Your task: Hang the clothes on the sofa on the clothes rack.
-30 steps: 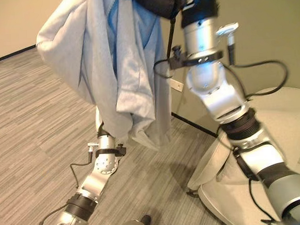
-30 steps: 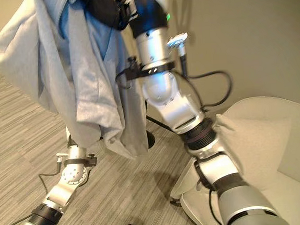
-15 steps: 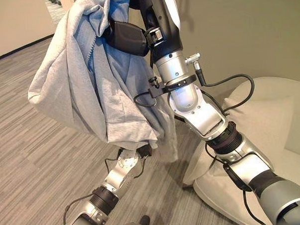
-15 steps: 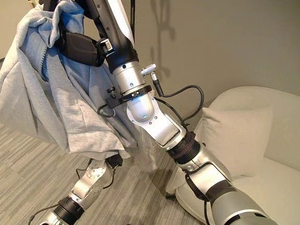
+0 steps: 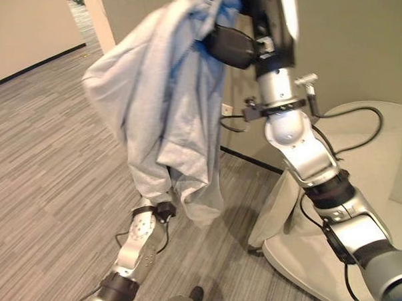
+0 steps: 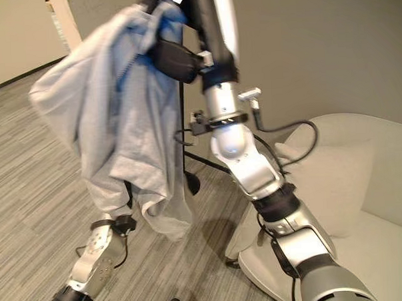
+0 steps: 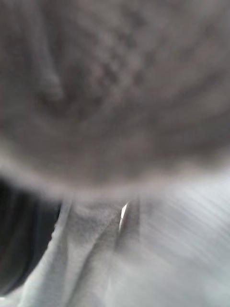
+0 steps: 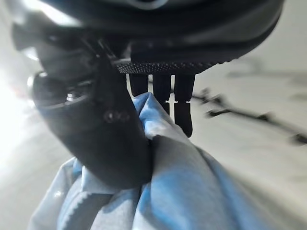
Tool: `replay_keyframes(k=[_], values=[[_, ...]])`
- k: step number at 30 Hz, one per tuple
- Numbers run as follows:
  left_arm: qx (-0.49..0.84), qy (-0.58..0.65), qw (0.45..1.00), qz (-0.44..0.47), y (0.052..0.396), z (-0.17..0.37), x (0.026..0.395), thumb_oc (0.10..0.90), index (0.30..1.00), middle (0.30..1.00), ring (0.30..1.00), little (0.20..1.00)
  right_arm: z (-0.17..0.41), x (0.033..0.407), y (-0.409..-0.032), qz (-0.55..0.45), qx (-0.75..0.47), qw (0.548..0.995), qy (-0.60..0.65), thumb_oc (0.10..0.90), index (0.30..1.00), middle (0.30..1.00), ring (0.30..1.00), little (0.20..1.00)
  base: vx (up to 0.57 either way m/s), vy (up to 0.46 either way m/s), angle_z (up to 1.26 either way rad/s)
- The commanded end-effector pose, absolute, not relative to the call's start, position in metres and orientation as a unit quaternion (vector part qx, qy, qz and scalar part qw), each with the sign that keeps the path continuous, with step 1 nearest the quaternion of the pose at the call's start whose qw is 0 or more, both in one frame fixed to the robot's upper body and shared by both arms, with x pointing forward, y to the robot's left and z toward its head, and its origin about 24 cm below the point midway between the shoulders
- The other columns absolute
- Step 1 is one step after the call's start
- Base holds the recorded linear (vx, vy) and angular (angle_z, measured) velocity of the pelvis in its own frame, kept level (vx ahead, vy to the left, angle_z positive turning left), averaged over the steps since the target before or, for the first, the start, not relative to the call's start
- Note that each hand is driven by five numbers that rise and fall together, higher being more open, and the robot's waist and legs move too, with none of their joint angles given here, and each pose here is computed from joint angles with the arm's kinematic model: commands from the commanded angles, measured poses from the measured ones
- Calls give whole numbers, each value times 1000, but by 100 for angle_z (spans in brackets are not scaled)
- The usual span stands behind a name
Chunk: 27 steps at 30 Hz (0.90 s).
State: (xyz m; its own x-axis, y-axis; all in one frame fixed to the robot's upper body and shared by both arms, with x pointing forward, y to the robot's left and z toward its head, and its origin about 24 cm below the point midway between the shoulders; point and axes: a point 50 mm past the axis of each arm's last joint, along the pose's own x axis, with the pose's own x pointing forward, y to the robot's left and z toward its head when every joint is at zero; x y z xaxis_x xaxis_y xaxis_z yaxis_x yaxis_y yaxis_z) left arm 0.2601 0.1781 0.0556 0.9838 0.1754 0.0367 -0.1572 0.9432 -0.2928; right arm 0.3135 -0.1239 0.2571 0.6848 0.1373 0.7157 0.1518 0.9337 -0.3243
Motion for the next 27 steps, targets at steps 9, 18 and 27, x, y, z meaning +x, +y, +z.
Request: replay_keyframes(k=[9,18,27], values=[[196,-289,906,239,260,160,246,400,300,300,300,300,263,277,-179,-34,-223,858,-461,400,300,300,300,300,-11,-15,4],[446,-349,765,306,292,201,239,400,300,300,300,300,231,258,-218,-91,-446,795,-401,400,300,300,300,300,40,72,-8],[507,-385,701,321,280,220,267,400,300,300,300,300,236,275,-222,-198,-542,716,-393,400,300,300,300,300,141,283,-17]])
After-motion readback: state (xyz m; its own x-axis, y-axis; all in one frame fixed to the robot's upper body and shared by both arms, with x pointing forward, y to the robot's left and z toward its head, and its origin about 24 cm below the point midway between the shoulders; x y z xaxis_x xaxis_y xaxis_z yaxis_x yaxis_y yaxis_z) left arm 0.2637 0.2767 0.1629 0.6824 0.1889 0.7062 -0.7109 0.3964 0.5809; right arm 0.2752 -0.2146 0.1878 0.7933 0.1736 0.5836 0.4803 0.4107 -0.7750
